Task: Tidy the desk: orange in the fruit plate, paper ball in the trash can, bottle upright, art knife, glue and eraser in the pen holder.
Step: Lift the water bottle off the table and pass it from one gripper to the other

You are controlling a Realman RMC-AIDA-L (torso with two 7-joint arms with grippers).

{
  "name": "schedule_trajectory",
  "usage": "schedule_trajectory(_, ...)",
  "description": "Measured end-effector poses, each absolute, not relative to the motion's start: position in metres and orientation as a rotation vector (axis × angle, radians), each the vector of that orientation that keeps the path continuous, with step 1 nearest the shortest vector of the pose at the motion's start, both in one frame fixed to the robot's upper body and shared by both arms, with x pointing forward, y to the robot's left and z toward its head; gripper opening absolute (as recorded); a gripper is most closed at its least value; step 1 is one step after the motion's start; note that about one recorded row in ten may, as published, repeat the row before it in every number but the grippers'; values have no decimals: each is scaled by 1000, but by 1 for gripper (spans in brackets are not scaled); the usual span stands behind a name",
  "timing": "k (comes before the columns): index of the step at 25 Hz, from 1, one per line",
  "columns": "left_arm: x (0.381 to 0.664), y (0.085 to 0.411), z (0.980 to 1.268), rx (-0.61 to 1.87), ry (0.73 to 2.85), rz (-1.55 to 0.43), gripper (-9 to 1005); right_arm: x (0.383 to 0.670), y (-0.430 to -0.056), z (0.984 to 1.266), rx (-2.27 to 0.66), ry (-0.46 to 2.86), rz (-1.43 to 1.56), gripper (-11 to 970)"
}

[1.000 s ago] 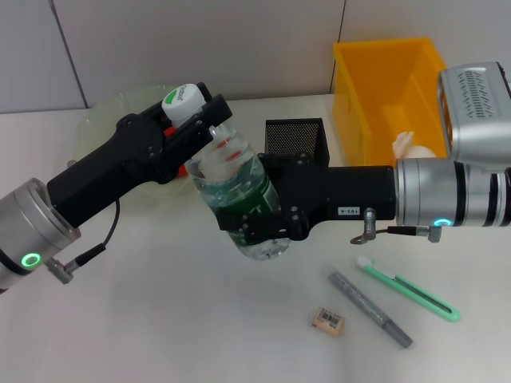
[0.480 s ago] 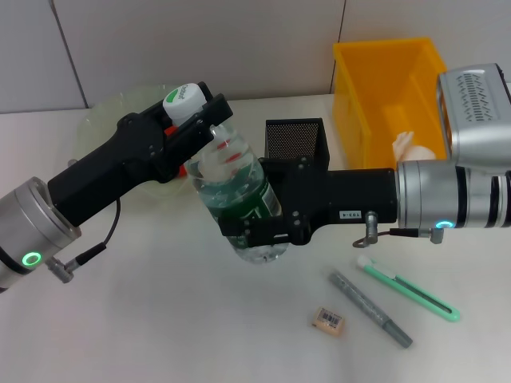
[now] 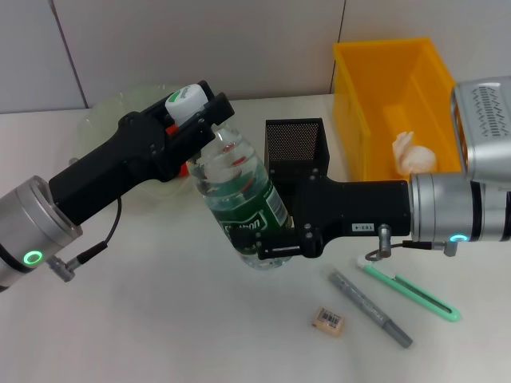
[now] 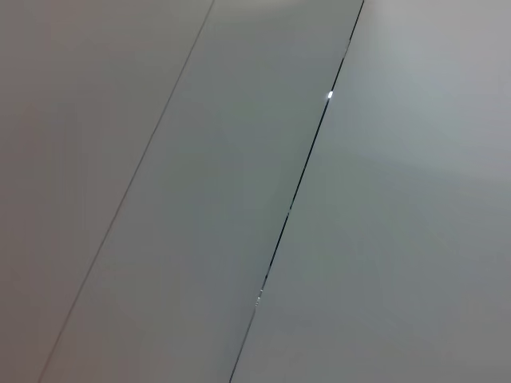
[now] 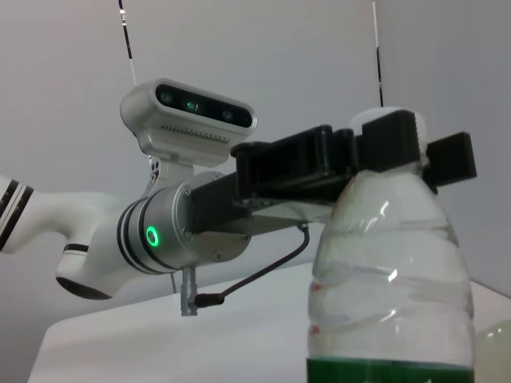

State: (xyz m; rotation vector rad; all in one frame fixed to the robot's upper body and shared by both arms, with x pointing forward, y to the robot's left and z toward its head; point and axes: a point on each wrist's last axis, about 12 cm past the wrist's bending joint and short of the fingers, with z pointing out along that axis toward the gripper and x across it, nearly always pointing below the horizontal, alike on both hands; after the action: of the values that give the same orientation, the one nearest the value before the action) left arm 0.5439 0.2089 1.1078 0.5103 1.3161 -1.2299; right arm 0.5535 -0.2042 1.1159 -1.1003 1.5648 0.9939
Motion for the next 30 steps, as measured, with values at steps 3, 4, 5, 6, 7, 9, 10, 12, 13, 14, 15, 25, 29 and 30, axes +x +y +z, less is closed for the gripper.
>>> schedule_trajectory(3, 544, 208, 1109, 510, 1312, -1233, 439, 552, -205, 1115, -1100, 1568, 996, 758)
schedule_trajectory(4, 544, 208, 1109, 510, 1312, -1233, 439, 552, -205, 1114, -1101, 1569, 996, 757)
schedule_trajectory(5, 544, 208, 1109, 507, 1310, -1234, 439, 552, -205, 1114, -1102, 1570, 997, 757)
schedule_trajectory(6, 545, 208, 1109, 506, 1310, -1234, 439, 552, -205, 1114, -1102, 1570, 997, 757)
schedule_trajectory(7, 545, 208, 1109, 504, 1308, -1234, 439, 552, -205, 1114, -1102, 1571, 998, 757)
schedule_trajectory(9, 545, 208, 1110, 499, 1304, -1234, 438, 551, -205, 1113, -1100, 1573, 999, 757)
schedule_trajectory(10, 545, 208, 1111, 495, 1298, -1236, 438, 551, -205, 1112, -1102, 1574, 998, 757)
schedule_trajectory(12, 545, 208, 1111, 495, 1298, -1236, 438, 551, -205, 1112, -1102, 1574, 997, 757)
schedule_trajectory(13, 545, 208, 1111, 495, 1296, -1237, 438, 551, -205, 1112, -1104, 1574, 997, 757)
schedule_trajectory(14, 545, 208, 1111, 495, 1296, -1237, 438, 551, -205, 1111, -1106, 1575, 996, 757)
schedule_trajectory(15, 545, 208, 1112, 498, 1293, -1238, 438, 551, -205, 1111, -1110, 1577, 995, 757)
schedule_trajectory(25, 548, 204, 1116, 507, 1277, -1243, 439, 550, -206, 1108, -1104, 1592, 994, 756)
schedule_trajectory(29, 549, 204, 1117, 509, 1271, -1240, 440, 549, -207, 1106, -1105, 1596, 989, 756)
schedule_trajectory(30, 549, 204, 1117, 508, 1265, -1236, 440, 549, -208, 1106, -1104, 1596, 987, 755)
